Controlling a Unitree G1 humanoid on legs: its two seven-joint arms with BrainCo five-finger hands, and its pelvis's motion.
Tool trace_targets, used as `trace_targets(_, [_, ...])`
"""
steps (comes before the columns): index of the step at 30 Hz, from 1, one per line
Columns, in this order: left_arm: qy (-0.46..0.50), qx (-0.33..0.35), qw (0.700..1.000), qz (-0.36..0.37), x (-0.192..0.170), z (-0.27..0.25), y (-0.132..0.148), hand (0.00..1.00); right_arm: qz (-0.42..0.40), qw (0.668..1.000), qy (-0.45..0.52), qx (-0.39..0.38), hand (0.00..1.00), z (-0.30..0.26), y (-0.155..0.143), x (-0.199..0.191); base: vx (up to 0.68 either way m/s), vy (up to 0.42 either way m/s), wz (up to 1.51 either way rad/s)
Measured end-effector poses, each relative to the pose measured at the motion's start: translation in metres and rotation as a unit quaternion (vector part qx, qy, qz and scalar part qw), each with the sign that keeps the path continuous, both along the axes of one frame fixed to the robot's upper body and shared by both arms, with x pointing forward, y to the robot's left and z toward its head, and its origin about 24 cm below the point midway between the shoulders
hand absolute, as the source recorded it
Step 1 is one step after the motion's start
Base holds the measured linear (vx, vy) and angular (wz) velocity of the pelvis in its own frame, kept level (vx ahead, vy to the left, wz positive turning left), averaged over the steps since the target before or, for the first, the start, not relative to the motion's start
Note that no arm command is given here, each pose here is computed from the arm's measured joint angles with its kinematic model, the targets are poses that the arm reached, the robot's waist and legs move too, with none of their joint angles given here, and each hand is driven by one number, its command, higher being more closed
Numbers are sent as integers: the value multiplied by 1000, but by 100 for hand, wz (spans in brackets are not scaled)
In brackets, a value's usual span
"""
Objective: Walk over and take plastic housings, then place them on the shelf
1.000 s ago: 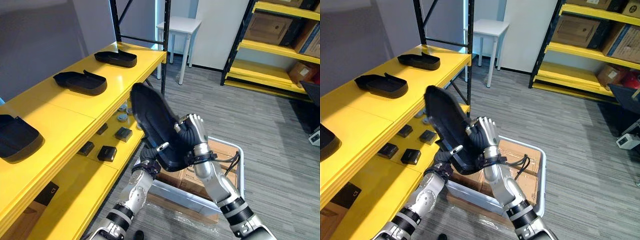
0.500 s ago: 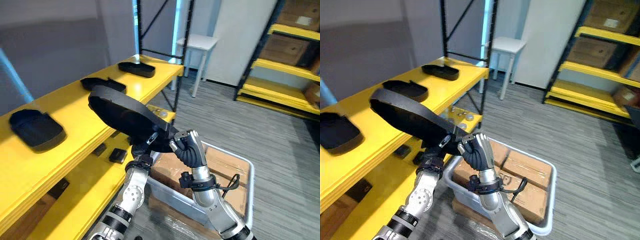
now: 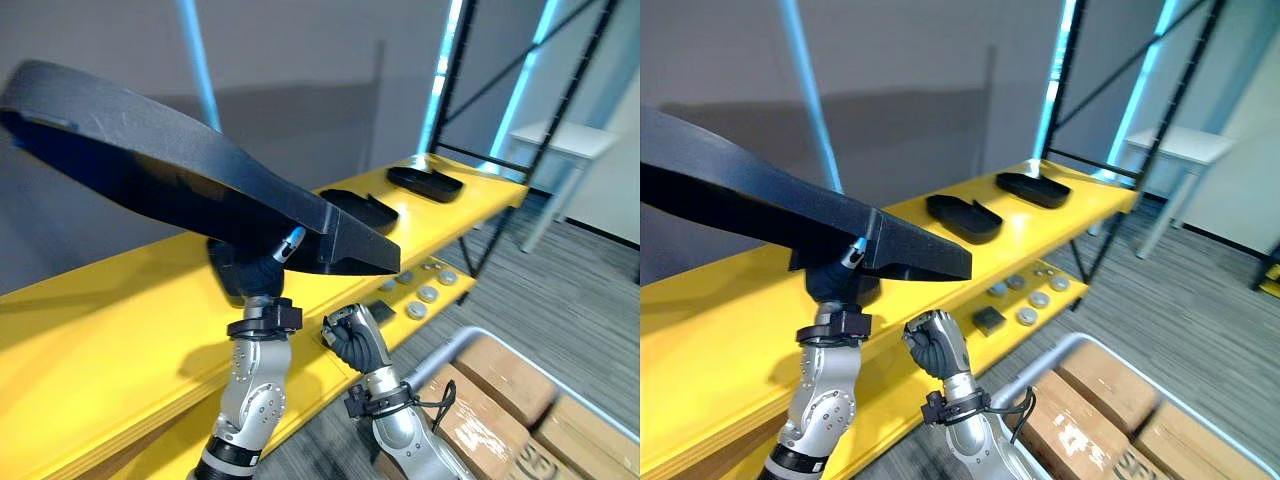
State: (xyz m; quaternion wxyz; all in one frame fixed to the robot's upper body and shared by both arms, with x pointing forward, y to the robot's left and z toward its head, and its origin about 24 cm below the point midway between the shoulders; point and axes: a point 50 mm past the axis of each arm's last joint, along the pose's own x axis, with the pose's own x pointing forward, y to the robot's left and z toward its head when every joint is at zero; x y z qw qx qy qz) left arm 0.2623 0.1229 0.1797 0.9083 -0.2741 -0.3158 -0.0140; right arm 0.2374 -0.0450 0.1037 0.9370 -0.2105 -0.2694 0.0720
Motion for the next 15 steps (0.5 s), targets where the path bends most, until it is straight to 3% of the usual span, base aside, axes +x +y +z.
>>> trace_targets(1, [5,22,1000,22,-2,-5,2,100,-6,1000,-7,5,0,3,-3,1,171,-99,104])
trace_targets(6, [44,131,985,105,-13,-29,13,100,-65,997,-20,31,0,8,-32,-4,183,-189,118])
trace_targets(8, [72,134,981,121,-19,-42,16,100,-71,997,-9,22,0,1,-38,-8,182,-151,55])
trace_targets(13, [149,176,954,193,-34,-69,45,100,-75,992,-52,90,0,26,-53,-13,159,-111,20])
trace_targets(15, [176,183,936,244,-37,-74,64,100,-59,991,-12,122,0,17,-59,-16,94,-71,56])
